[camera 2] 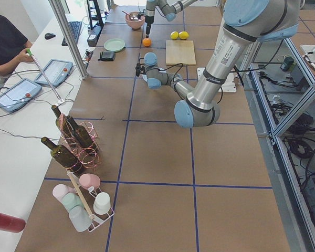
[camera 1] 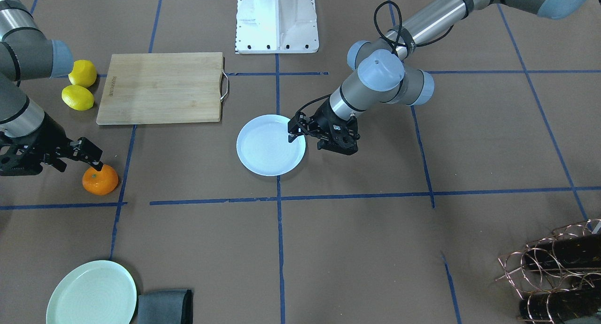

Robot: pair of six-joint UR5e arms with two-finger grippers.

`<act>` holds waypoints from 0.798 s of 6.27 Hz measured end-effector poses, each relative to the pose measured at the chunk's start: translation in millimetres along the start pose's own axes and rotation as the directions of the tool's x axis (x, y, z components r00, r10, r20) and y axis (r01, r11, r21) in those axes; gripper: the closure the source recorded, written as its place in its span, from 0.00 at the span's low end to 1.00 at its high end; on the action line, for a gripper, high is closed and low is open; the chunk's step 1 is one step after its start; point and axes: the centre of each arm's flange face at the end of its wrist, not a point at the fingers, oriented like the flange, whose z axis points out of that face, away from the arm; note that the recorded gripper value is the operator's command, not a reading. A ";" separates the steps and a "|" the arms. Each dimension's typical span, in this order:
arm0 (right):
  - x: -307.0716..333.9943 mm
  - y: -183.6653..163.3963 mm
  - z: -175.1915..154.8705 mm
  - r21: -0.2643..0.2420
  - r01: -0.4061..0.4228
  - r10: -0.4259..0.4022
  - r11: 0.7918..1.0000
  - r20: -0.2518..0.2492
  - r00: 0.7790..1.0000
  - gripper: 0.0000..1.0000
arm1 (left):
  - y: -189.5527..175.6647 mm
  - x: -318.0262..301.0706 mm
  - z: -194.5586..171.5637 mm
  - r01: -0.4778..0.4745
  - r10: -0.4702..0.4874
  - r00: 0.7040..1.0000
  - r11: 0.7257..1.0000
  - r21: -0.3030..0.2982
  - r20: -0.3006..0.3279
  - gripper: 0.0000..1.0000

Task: Pick orange to plate
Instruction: 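Grasp the orange with the right gripper while the left arm withdraws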

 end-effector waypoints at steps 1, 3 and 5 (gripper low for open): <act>-4.7 -2.0 9.7 -0.006 0.003 -0.003 1.000 -0.006 1.000 0.00 | 0.4 -0.4 0.9 0.000 0.000 1.000 1.000 0.004 0.002 0.08; -14.2 -3.0 22.9 -0.010 0.016 -0.016 1.000 -0.017 1.000 0.00 | 2.1 -0.1 2.6 0.000 0.000 1.000 1.000 0.004 0.003 0.08; -15.0 0.9 35.7 -0.018 0.026 -0.027 1.000 -0.035 0.999 0.00 | 3.7 0.2 3.4 0.000 0.000 1.000 1.000 0.002 0.003 0.06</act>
